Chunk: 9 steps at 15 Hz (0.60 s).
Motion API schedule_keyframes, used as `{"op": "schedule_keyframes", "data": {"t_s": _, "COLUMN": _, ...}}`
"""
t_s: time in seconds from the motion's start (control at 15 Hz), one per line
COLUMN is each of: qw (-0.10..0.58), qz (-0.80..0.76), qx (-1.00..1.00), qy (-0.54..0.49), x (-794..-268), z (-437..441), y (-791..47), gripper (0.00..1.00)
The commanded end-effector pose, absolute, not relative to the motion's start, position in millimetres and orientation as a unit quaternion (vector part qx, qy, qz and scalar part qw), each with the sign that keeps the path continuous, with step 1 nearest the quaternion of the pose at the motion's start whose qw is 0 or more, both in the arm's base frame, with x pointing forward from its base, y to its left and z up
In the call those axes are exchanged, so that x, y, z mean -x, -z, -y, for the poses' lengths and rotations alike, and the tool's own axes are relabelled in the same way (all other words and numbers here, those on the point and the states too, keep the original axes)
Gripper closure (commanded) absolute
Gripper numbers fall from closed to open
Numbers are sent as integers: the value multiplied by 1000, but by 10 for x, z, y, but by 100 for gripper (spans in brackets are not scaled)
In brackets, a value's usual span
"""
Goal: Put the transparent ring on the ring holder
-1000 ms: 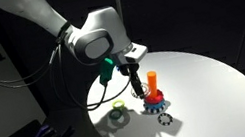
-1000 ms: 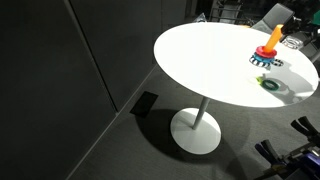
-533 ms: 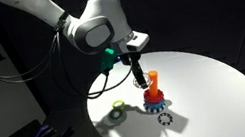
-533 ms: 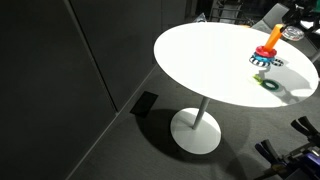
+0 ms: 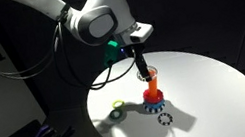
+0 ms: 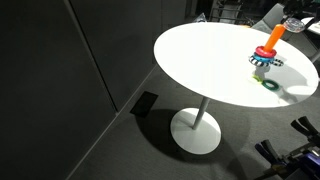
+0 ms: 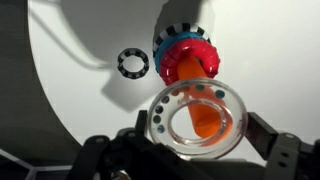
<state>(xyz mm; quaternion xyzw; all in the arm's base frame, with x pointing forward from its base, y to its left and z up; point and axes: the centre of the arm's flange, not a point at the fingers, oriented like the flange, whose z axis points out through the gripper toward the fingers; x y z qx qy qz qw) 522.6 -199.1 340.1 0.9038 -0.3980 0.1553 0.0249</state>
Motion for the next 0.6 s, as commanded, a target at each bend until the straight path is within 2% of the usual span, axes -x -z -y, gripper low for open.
{"op": "schedule_keyframes", "data": {"t_s": 0.0, "qw": 26, "qz": 417, "qx": -896, "qy": -150, "x": -5355, "z": 2031, "y": -3520, "gripper": 30}}
{"op": "schedule_keyframes", "data": {"t_s": 0.53, "qw": 32, "qz": 429, "qx": -891, "qy": -146, "x": -5578, "z": 2060, "y": -3447, "gripper": 30}}
